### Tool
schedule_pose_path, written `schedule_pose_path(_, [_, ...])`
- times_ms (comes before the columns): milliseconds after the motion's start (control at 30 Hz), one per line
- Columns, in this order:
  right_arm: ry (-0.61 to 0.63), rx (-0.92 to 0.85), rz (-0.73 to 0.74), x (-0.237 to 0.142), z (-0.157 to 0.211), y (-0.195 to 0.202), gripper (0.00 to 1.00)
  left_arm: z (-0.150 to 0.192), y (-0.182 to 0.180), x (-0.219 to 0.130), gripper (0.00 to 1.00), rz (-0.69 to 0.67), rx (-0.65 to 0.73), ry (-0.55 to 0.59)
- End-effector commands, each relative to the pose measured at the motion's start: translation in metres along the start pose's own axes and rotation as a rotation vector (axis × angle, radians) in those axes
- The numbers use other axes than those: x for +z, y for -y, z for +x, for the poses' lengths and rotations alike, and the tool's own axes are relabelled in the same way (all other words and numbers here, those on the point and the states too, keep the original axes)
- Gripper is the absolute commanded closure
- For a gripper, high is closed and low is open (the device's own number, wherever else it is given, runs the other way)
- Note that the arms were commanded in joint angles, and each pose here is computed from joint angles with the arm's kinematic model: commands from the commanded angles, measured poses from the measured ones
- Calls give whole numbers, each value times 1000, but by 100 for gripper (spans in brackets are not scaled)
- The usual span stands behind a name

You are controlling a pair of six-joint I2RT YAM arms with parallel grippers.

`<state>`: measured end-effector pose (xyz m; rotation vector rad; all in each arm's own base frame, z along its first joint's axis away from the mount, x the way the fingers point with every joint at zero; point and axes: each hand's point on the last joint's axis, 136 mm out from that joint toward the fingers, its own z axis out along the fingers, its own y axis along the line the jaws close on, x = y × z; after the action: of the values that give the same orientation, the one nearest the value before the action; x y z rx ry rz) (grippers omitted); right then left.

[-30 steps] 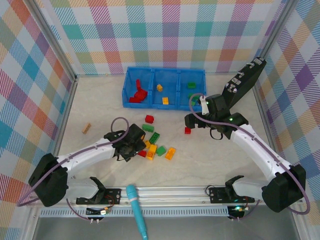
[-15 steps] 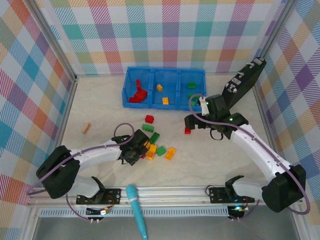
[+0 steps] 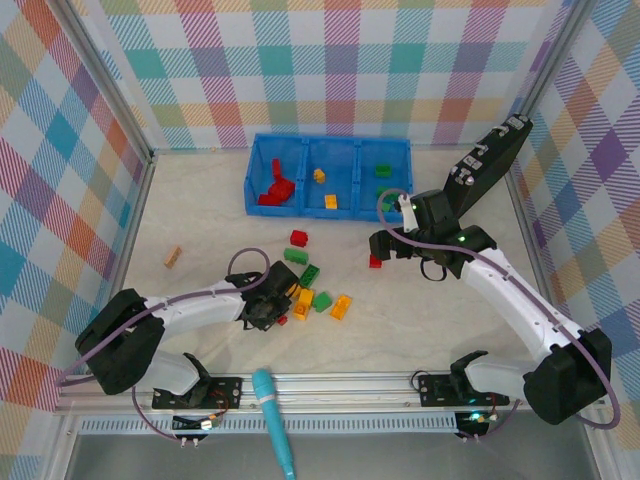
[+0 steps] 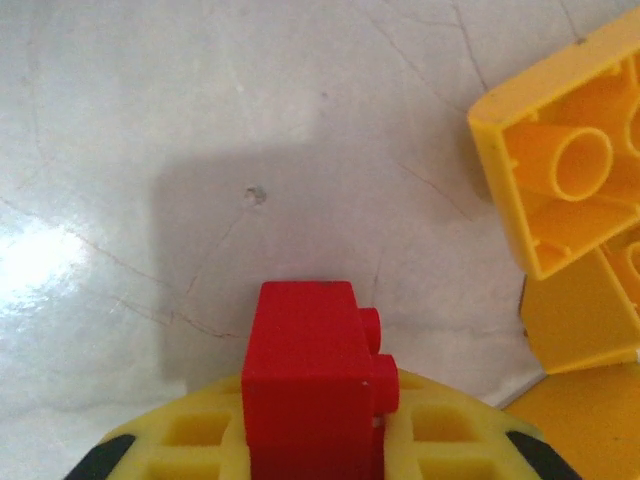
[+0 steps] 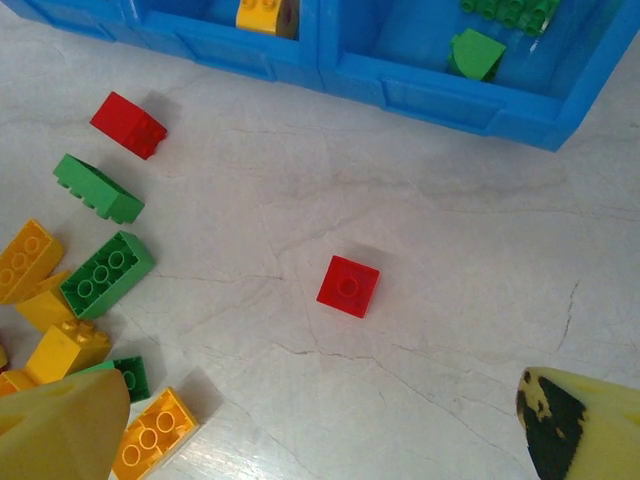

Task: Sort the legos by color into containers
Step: Pick up the lego from the middle-left of the table, then place the lego in the container.

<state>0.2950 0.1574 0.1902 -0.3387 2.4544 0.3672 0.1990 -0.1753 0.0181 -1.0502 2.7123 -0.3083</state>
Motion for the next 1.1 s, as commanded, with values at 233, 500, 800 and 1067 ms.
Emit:
schedule_pose_path(233, [-16,-11,63,-11,4,11,1,-55,52,-94,85,55,269,101])
schedule_pose_path(500, [-56,5,96,-4,13,18,1,-160,172,-190,84,226,484,495])
schedule_pose_path(800, [6,22,75,-20,4,14,1,-253,235,-178,83,183,479,845])
schedule_pose_path(1067, [-14,28,31,-20,16,8,1,-316,267,-111,83,144,408,776])
